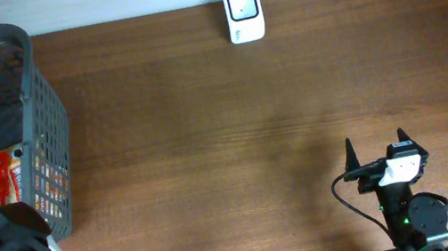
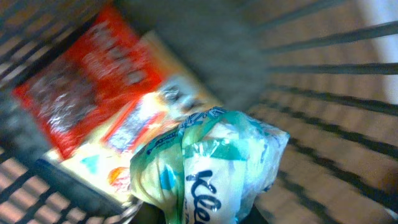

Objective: Scan the item barcode
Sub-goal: 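Carry the green-white pack with the left gripper and drop it mid-table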

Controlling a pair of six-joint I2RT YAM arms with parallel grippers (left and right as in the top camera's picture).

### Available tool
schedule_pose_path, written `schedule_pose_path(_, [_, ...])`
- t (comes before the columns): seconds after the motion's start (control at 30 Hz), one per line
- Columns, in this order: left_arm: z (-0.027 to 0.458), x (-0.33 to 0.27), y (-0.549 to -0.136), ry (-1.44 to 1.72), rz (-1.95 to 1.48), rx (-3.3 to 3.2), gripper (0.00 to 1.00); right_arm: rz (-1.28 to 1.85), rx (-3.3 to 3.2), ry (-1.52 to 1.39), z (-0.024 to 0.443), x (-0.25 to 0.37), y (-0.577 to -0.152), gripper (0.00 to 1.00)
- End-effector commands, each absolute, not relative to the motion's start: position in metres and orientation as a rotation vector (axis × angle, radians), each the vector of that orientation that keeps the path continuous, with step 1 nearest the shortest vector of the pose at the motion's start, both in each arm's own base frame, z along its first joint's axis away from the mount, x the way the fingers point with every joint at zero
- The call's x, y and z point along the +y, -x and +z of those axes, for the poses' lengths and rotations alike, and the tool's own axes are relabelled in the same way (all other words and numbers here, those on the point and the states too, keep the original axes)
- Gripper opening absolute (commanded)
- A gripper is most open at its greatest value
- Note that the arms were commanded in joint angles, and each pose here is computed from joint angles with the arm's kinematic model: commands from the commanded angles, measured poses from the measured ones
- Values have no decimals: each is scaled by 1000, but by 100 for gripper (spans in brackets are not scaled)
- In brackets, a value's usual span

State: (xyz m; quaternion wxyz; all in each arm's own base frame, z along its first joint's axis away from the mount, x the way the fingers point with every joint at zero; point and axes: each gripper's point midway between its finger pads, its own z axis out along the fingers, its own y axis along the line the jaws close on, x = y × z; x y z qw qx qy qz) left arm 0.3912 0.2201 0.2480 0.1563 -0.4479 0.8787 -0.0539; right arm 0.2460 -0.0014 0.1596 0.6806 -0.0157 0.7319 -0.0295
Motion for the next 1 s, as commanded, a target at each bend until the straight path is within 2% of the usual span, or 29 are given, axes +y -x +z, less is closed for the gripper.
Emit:
schedule_pose_path(0.0, [332, 158, -424, 938, -442, 2353, 0, -82, 1645, 24, 157, -5, -246, 98])
schedule_pose_path(0.1, [372, 100, -431, 723, -519, 2313, 0, -82, 1645, 24, 157, -5, -246, 98])
schedule_pose_path(0.23, [384, 6, -434, 462, -597, 2376, 0, -82, 1644, 25, 157, -5, -246, 98])
schedule_pose_path(0.4, [330, -78, -436, 255, -326, 2598, 5, -82, 1645, 25, 157, -5, -246, 98])
schedule_pose_path(0.53, [242, -159, -423, 27, -265, 2846, 6, -82, 1645, 24, 157, -5, -246, 98])
schedule_pose_path(0.57, [198, -188, -419, -58, -257, 2906, 13, -82, 1645, 25, 157, -5, -246, 98])
schedule_pose_path(0.63, [166, -206, -414, -116, -247, 2939, 30, -82, 1644, 25, 157, -5, -246, 98])
schedule_pose_path(0.7, [131, -224, -409, -173, -247, 2950, 41, -82, 1644, 24, 157, -5, -246, 98])
schedule_pose_path(0.73, [124, -228, -409, -188, -250, 2945, 58, -82, 1644, 24, 157, -5, -246, 98])
schedule_pose_path(0.77, [124, -229, -409, -188, -252, 2942, 59, -82, 1645, 25, 157, -5, -246, 98])
schedule_pose_path(0.8, [128, -228, -411, -185, -257, 2933, 66, -82, 1645, 24, 157, -5, -246, 98])
schedule_pose_path(0.87, [140, -225, -415, -171, -263, 2920, 92, -82, 1645, 25, 157, -5, -246, 98])
schedule_pose_path(0.9, [150, -222, -418, -160, -266, 2909, 99, -82, 1645, 25, 157, -5, -246, 98])
schedule_pose_path(0.97, [185, -211, -425, -147, -278, 2867, 100, -82, 1644, 25, 157, -5, -246, 98])
